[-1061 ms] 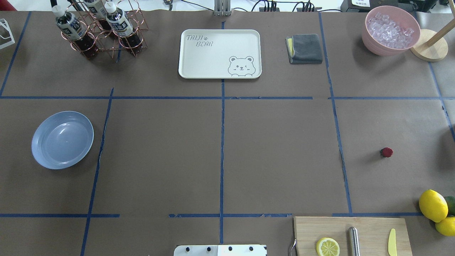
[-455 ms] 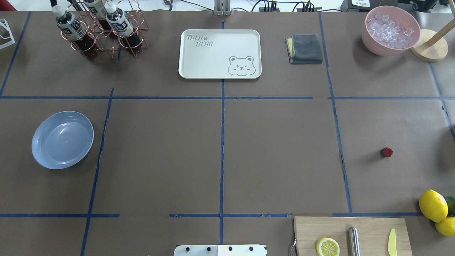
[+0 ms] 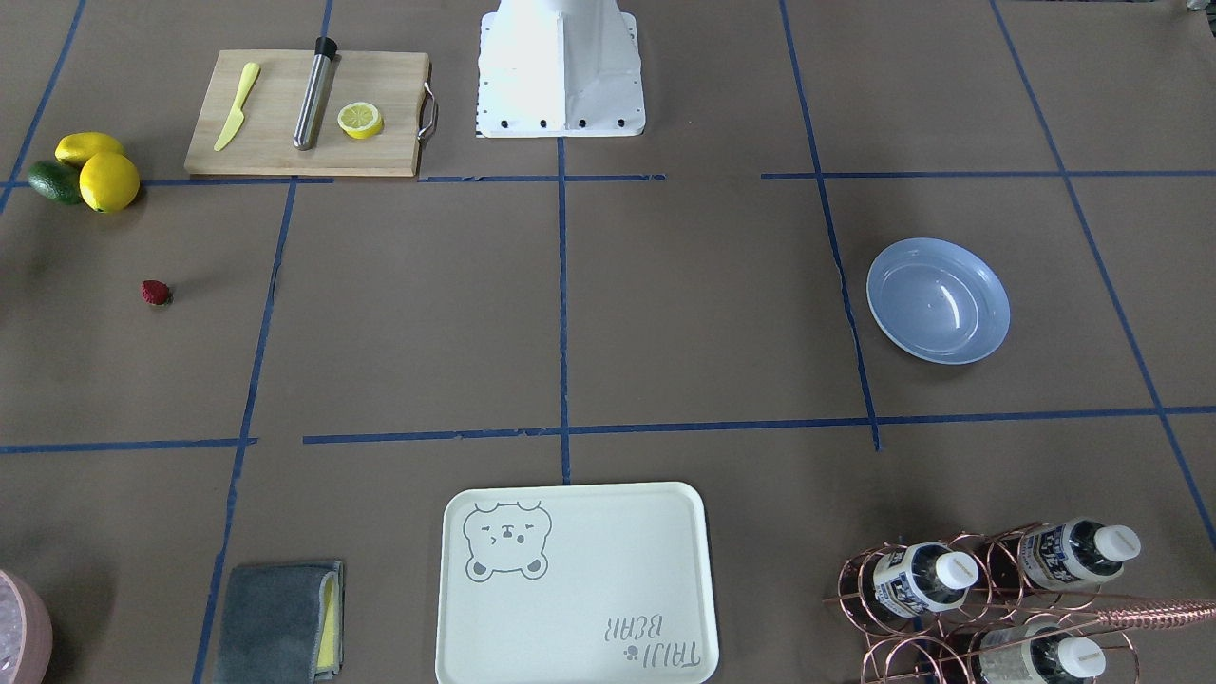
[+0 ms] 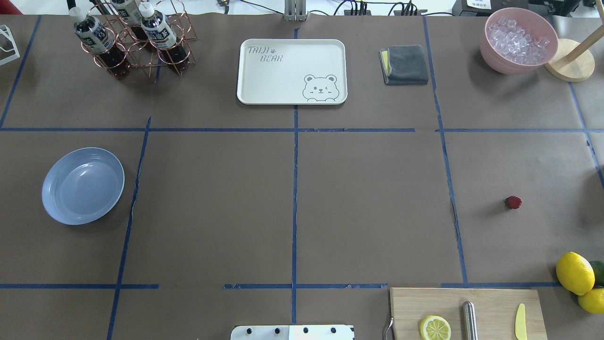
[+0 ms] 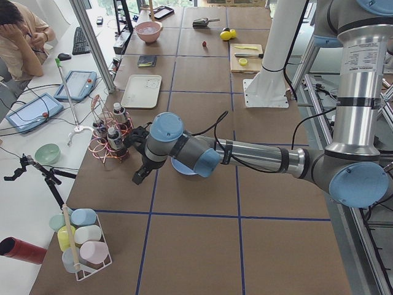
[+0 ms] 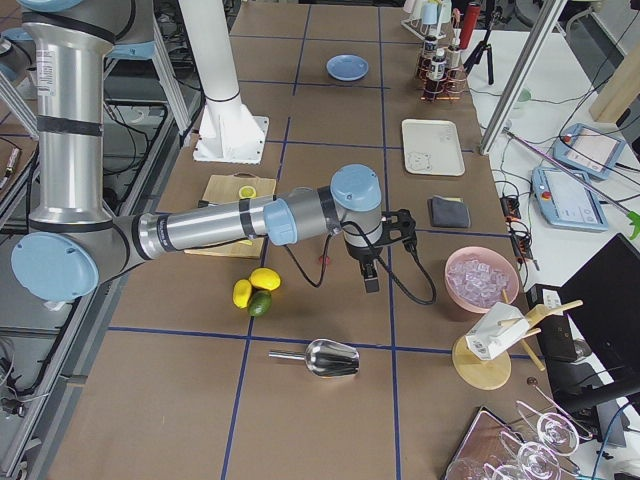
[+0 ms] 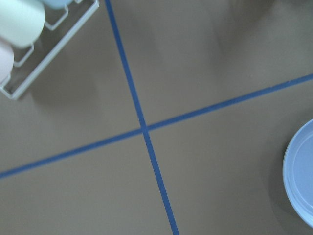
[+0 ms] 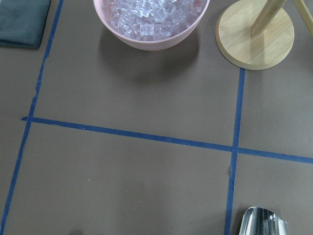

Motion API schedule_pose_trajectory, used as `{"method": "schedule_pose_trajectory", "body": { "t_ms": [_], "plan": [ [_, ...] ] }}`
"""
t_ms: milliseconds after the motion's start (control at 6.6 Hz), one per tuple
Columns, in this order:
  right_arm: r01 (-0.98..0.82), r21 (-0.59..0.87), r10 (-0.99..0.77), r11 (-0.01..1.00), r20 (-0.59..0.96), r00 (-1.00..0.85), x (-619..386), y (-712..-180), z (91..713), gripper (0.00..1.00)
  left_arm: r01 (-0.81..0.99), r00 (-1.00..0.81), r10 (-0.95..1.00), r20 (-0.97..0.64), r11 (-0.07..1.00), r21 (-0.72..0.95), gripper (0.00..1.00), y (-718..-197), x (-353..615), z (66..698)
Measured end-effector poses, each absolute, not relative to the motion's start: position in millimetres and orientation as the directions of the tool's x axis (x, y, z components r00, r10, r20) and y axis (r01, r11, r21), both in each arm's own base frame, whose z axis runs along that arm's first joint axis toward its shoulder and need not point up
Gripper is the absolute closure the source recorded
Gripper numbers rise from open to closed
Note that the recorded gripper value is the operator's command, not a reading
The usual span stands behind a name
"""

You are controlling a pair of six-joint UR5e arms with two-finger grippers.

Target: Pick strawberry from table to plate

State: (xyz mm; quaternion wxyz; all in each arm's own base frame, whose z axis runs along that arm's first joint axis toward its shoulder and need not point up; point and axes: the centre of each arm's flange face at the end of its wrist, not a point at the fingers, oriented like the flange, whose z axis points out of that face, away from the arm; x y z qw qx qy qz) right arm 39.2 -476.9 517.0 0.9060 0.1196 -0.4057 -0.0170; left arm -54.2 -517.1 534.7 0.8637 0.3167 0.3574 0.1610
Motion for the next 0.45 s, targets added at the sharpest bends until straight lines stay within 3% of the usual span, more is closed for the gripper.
{"method": "schedule_pose_trajectory", "body": {
  "t_ms": [455],
  "plan": [
    [-0.09,0.281,-0.156,0.956,0.741,0.653,33,-481,512,0.0,0.112,0.592,0.438,-0.676,0.786,0.607,0.0,-515,66,526]
  ]
}}
